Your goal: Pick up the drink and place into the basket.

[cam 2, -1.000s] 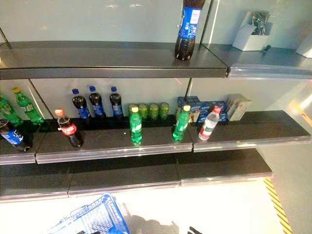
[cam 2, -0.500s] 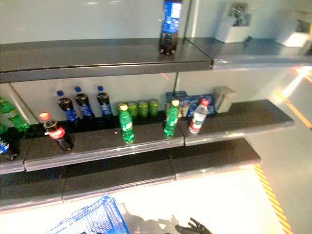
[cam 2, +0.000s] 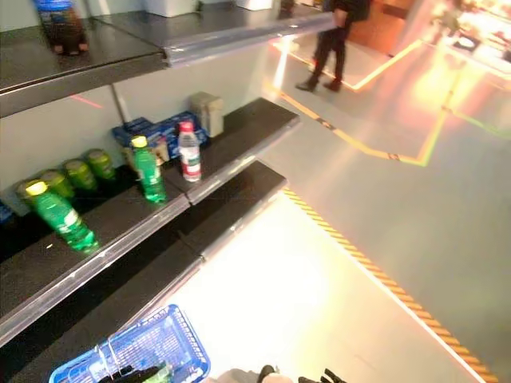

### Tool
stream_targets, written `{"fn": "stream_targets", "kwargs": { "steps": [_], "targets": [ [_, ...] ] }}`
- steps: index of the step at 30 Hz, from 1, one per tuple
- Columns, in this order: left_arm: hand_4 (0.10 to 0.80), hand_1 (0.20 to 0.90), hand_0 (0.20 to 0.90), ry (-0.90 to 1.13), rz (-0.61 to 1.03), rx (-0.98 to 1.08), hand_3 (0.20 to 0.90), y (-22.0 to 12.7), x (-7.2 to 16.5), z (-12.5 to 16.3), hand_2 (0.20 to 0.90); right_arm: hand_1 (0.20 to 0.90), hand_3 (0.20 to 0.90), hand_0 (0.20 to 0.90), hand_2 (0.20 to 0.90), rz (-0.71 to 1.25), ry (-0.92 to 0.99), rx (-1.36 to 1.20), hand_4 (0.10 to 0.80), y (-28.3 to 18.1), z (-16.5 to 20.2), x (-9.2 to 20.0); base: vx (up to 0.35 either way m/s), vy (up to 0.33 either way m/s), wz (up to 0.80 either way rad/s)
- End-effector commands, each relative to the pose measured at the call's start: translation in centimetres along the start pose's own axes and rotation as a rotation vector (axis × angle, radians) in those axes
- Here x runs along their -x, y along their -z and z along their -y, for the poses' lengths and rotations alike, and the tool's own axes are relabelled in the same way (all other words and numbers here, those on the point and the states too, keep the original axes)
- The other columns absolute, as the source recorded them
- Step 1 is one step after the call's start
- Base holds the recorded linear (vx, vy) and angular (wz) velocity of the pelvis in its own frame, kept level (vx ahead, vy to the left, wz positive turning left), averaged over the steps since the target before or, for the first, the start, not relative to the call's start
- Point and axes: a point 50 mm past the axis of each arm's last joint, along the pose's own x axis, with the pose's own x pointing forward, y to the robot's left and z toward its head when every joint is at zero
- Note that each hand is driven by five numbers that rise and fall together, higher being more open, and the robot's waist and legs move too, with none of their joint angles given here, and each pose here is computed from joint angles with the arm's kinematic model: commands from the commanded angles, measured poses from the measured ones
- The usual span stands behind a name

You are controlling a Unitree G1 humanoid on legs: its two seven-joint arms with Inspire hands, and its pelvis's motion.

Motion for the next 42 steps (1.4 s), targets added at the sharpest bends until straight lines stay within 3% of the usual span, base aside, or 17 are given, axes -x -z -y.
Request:
{"fn": "stream_targets", "kwargs": {
  "steps": [1,22,34,42],
  "targets": [
    [0.1,0.3,0.3,0.186,0.132,0.003,0.2,-3.4,-1.0,3.7,0.3,0.9,0.9,0.9,0.9,0.113,-0.058,0.071,0.8,-4.7,-1.0,-0.9,0.011,-0.222,-0.34],
    [0.1,0.3,0.3,0.226,0.11,-0.006,0.2,-2.2,-1.6,6.2,0.3,0.9,0.9,0.9,0.9,0.116,-0.091,0.102,0.8,-5.2,-2.1,-1.2,0.024,-0.238,-0.26],
    [0.1,0.3,0.3,0.24,0.093,0.017,0.2,-0.4,-1.2,5.7,0.3,0.9,0.9,0.9,0.9,0.111,-0.107,0.169,0.8,-5.6,-2.1,-1.2,0.218,0.035,-0.84],
    [0.1,0.3,0.3,0.183,0.066,0.029,0.2,0.7,-0.7,4.1,0.3,0.9,0.9,0.9,0.9,0.075,-0.126,0.195,0.8,-4.7,-2.7,-1.3,0.4,0.05,-0.26]
  ]
}}
